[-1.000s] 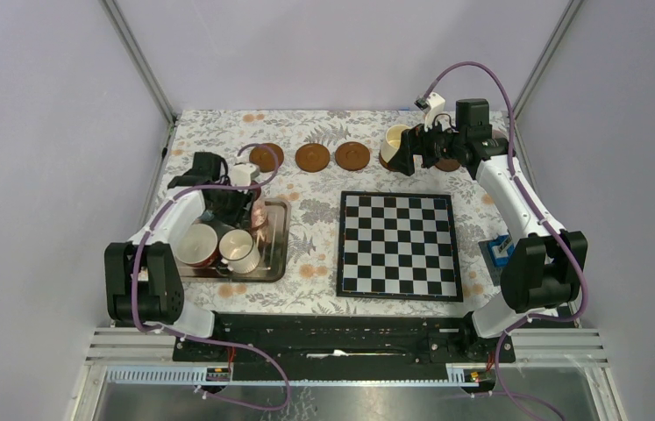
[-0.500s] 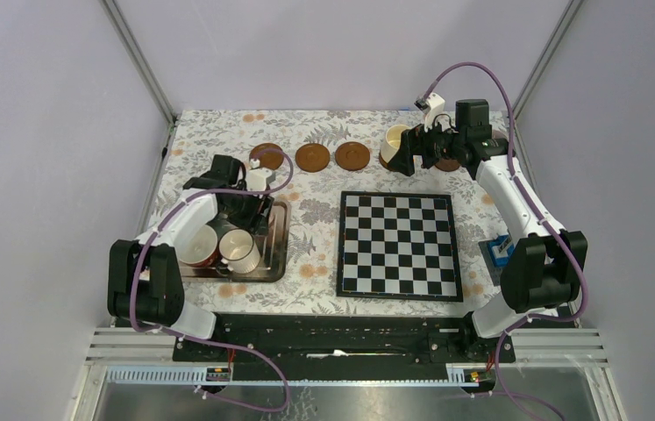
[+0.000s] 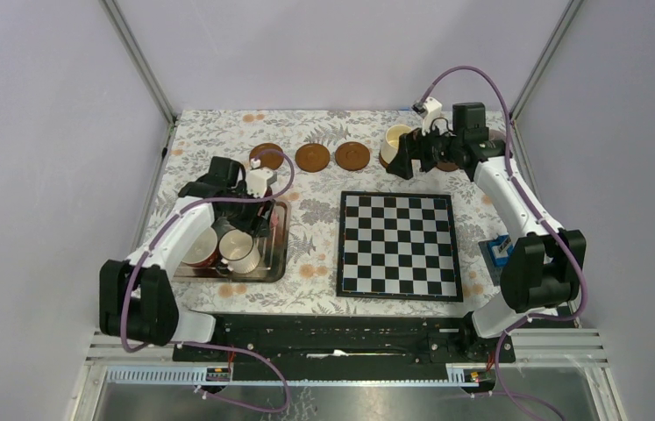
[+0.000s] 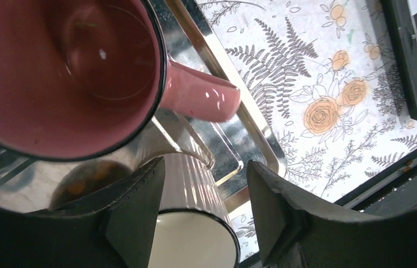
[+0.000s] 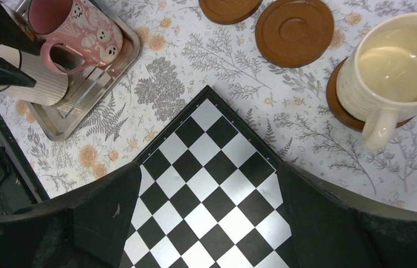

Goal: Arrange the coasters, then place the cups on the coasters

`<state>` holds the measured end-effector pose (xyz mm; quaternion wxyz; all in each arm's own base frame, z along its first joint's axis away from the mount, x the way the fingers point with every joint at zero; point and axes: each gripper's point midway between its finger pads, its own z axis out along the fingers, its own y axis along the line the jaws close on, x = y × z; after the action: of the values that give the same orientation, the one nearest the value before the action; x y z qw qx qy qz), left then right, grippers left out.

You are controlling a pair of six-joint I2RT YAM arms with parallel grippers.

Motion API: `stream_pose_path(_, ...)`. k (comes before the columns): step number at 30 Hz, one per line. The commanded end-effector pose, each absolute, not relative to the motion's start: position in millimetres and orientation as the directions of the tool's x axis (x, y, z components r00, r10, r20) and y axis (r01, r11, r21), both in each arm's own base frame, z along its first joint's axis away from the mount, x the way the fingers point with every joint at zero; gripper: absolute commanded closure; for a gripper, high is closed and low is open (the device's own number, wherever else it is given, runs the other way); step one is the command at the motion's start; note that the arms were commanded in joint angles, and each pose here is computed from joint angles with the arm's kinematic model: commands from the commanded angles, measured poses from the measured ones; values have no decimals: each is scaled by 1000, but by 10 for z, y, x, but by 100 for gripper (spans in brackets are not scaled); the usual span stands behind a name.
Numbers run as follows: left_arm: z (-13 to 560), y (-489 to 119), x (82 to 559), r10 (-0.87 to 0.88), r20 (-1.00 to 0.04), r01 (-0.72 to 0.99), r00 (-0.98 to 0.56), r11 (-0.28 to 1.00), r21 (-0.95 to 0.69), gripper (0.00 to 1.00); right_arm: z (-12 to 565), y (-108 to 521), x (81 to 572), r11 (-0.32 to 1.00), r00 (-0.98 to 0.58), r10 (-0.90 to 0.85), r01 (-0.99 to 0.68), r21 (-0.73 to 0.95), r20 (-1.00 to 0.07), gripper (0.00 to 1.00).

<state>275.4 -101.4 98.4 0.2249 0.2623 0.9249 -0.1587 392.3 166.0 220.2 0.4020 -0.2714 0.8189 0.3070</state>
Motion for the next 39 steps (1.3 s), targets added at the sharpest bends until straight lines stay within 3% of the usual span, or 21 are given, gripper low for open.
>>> stream_pose_path(1, 1342, -1008, 2786, 407, -592, 575, -696, 810, -119, 39, 2030, 1815, 3801, 648, -544, -255, -710, 276, -800, 1)
stream_pose_path(7, 1890, -1030, 2911, 337, -695, 542, -635, 835, -91, 33, 1820, 2164, 3726, 654, -541, -371, -730, 201, -755, 5)
stream_pose_path(13, 2433, -813, 3190, 70, -784, 361, -616, 910, -202, 25, 1744, 2859, 3597, 639, -516, -439, -755, 148, -736, 10)
stream_pose_path(20, 2734, -348, 3394, -160, -798, 147, -581, 944, -296, 11, 1615, 3811, 3236, 596, -515, -512, -790, 147, -688, 8)
stream_pose_path(32, 2814, -50, 3507, -271, -792, 27, -547, 940, -340, 6, 1243, 4629, 2969, 576, -438, -601, -817, 19, -668, 12)
stream_pose_path(39, 2874, -55, 3457, -271, -807, 32, -525, 941, -337, 5, 1028, 4816, 3090, 628, -460, -586, -778, -16, -667, 27)
